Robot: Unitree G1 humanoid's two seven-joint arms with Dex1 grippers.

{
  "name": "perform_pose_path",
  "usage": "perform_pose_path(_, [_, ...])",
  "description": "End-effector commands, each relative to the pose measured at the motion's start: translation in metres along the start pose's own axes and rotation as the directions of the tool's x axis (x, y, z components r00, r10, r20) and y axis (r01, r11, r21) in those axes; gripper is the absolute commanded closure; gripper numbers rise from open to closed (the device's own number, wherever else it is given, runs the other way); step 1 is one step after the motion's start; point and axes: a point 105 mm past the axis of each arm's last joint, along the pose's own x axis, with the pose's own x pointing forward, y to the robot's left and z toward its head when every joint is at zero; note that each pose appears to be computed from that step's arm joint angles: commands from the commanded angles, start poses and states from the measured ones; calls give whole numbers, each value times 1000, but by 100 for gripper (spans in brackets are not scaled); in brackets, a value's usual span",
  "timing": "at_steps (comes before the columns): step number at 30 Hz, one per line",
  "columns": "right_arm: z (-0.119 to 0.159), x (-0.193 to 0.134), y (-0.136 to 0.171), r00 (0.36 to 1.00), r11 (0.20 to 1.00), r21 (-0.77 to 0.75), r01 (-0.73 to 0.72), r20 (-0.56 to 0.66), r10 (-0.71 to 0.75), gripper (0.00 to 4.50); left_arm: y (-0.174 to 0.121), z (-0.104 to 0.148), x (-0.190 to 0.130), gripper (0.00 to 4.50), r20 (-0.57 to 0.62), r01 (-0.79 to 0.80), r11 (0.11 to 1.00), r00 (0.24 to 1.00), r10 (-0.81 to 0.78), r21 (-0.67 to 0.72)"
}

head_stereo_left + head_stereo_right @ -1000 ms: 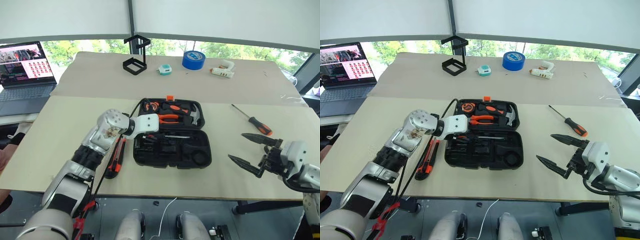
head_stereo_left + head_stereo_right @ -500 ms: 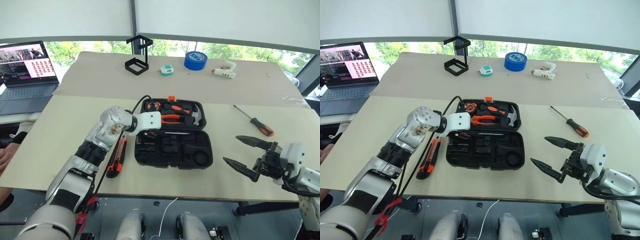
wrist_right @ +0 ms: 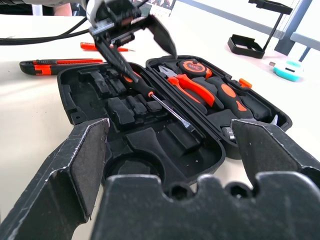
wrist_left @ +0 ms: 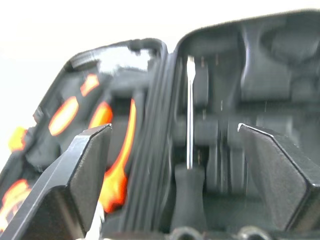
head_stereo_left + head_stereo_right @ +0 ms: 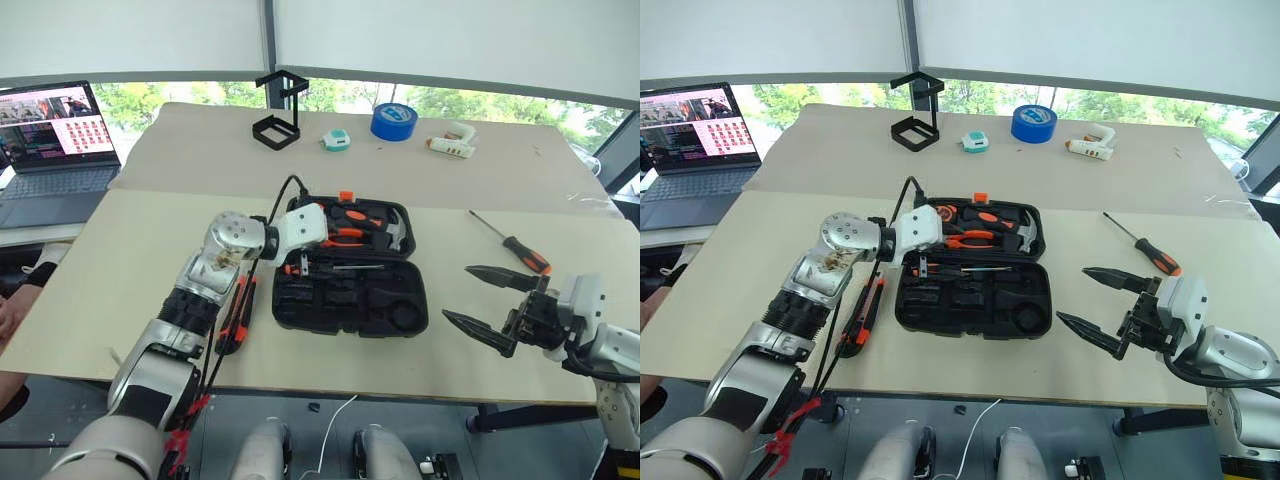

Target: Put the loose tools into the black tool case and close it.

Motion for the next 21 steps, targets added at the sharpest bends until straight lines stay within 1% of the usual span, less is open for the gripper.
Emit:
perform_pose_path(1, [10, 2, -2, 999, 1000, -13, 14, 44, -13, 0, 6, -14, -6, 168, 39, -100, 985, 994, 106, -140])
perform_pose_path(3, [9, 3, -2, 999, 1000, -16, 22, 49, -21, 0, 9, -22, -6, 238, 33, -145, 975, 988, 152, -168])
perform_pose_path(4, [10, 4, -2, 998, 1000, -17, 26, 52, -25, 0, 7, -26, -4, 270, 15, -148, 976, 988, 153, -158])
perform_pose_path(5, [10, 4, -2, 998, 999, -18, 29, 54, -28, 0, 5, -29, -2, 317, 4, -150, 976, 988, 153, -158])
perform_pose_path(7, [9, 5, -1, 998, 999, -17, 35, 58, -34, 0, -2, -33, 5, 388, -8, -138, 967, 990, 139, -216])
perform_pose_path(8, [9, 5, -1, 998, 999, -17, 39, 59, -38, 0, -9, -35, 8, 436, -8, -114, 966, 993, 115, -231])
perform_pose_path(9, [8, 5, -1, 997, 999, -17, 43, 59, -42, 0, -15, -37, 10, 448, -16, -90, 967, 996, 89, -240])
perform_pose_path(10, [8, 5, -2, 997, 999, -18, 50, 58, -49, 0, -20, -41, 12, 448, -36, -74, 968, 997, 68, -239])
perform_pose_path(13, [6, 5, -3, 996, 998, -17, 66, 58, -65, 0, -19, -50, 16, 448, -78, -131, 955, 990, 114, -267])
perform_pose_path(15, [5, 5, -2, 996, 998, -15, 68, 59, -67, 0, -21, -55, 18, 448, -109, -140, 953, 987, 114, -269])
perform_pose_path(18, [3, 7, -1, 996, 997, -9, 71, 62, -71, 0, -26, -62, 22, 448, -157, -136, 951, 983, 95, -276])
perform_pose_path(21, [2, 8, 0, 995, 997, -3, 74, 65, -73, 0, -35, -66, 27, 448, -198, -92, 960, 979, 39, -265])
